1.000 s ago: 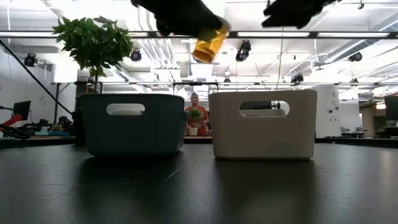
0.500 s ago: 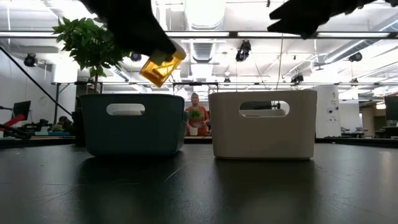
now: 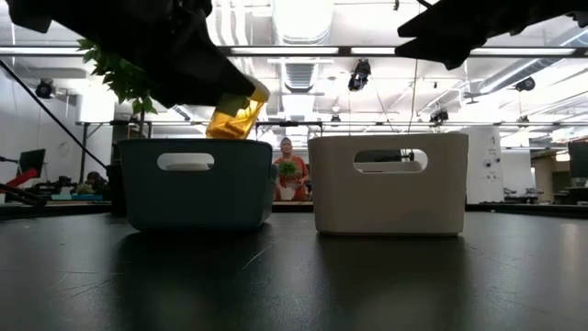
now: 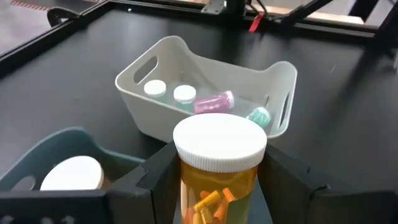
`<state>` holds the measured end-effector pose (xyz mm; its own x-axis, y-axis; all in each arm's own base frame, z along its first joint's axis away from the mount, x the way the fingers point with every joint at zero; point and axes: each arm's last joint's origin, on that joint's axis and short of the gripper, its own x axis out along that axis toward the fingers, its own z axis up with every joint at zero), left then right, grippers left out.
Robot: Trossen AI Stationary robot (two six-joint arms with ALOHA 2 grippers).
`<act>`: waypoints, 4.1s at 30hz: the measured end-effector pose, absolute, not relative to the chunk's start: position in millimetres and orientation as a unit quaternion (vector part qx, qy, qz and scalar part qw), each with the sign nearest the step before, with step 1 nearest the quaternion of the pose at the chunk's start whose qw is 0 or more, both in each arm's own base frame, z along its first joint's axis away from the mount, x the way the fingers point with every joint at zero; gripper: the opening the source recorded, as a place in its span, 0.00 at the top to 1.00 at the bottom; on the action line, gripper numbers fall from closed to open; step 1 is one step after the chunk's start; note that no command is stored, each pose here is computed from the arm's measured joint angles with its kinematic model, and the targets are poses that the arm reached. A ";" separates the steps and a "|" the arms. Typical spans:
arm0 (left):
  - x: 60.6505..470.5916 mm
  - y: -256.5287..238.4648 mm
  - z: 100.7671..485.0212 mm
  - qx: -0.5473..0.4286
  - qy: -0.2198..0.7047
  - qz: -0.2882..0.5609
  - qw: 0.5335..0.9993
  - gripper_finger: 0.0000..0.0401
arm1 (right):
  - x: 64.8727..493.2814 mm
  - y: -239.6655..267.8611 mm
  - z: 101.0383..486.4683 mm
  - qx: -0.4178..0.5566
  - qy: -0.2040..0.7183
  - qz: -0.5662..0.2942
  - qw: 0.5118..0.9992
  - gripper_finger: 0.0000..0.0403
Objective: Pick and place medicine bottles into bin by pill shape (circle, oval)
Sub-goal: Put the orange capsule bottle into the blue bin
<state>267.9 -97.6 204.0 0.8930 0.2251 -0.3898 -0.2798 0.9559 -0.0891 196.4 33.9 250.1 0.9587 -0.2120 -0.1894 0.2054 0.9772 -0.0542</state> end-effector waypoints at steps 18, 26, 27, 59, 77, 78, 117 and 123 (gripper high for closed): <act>261.0 -92.6 189.4 -0.063 0.161 0.160 0.972 0.57 | 196.7 33.9 250.0 -0.013 0.097 -0.106 0.990 0.31; 267.4 -95.5 173.5 -0.054 0.177 0.160 0.970 0.57 | 196.7 33.9 249.9 -0.013 0.098 -0.106 0.989 0.31; 267.7 -95.6 172.8 -0.054 0.178 0.160 0.969 0.57 | 196.7 33.9 249.8 -0.013 0.098 -0.106 0.989 0.31; 267.9 -95.8 171.5 -0.052 0.180 0.160 0.969 0.48 | 196.3 33.9 250.4 -0.010 0.096 -0.106 0.990 0.31; 265.9 -100.0 178.2 -0.063 0.177 0.129 0.974 0.47 | 186.2 36.0 281.1 0.136 -0.026 -0.003 0.990 0.31; 265.8 -100.5 178.2 -0.062 0.177 0.128 0.974 0.47 | 186.3 35.9 280.8 0.136 -0.024 -0.004 0.990 0.31; 253.8 -102.2 189.6 -0.068 0.195 0.109 0.972 0.47 | 193.7 36.8 286.1 0.073 -0.021 -0.017 0.997 0.31; 251.9 -100.9 185.5 -0.057 0.213 0.114 0.969 0.47 | 195.0 37.0 284.8 0.076 -0.017 -0.017 0.997 0.31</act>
